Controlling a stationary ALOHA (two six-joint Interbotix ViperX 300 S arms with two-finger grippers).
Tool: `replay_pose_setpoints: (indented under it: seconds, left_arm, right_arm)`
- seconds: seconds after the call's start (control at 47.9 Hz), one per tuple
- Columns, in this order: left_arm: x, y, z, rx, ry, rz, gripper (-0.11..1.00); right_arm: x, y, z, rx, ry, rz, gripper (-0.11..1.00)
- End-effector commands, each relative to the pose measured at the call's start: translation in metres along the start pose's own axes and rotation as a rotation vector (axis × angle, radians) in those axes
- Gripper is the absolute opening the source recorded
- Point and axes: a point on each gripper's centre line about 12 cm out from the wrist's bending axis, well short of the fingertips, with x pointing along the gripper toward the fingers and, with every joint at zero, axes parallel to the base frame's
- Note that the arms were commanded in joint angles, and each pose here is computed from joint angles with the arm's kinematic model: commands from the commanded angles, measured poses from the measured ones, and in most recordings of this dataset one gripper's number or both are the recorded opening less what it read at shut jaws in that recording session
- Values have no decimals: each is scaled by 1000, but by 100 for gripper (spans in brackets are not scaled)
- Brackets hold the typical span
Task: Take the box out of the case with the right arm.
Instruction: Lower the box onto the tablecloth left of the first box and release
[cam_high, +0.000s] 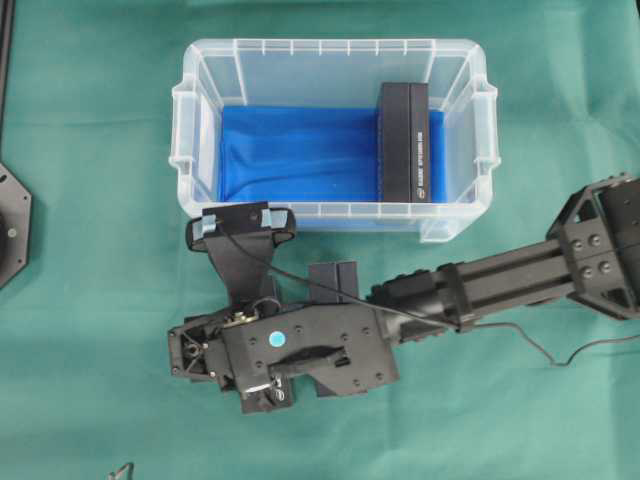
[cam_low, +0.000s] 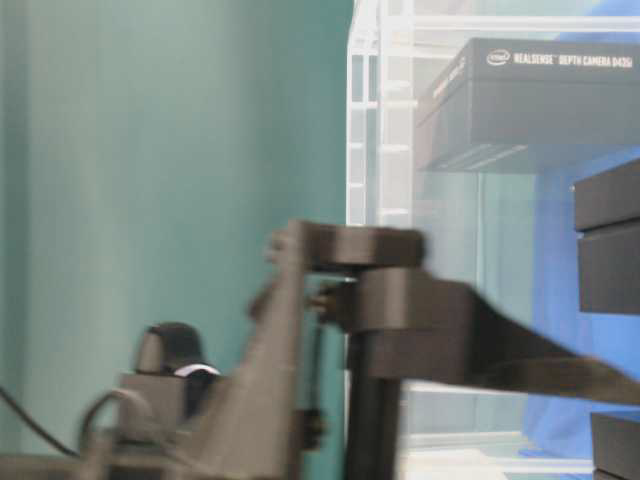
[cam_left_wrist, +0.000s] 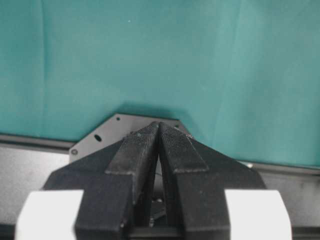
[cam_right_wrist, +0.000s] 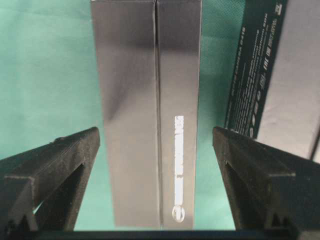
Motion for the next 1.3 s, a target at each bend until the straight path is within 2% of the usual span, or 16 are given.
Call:
replay_pose_setpoints:
  seconds: [0.0,0.104,0.313,0.669,0.878,1.045,1.275]
  left_arm:
    - [-4,0,3,-3,-17,-2,0]
    - [-5,0,3,-4,-21,-1,0]
    - [-5,0,2,-4,-21,-3,0]
    - [-5,0,3,-4,-21,-3,0]
    - [-5,0,3,-3,-24,-3,0]
    - [-4,0,5,-5,-21,-3,0]
    - [-3,0,6,-5,-18,-2,0]
  right_arm:
    - [-58,0,11,19,17,106,89]
    - [-82,-5,19,29,-2,125,89]
    - [-121,-21,35,48,-54,97,89]
    - [-129,-24,41,38,-74,84,89]
    - [-135,-35,43,19,-88,18,86]
    - [-152,-55,44,12,-102,-52,77]
    - [-171,-89,50,-8,-117,-100,77]
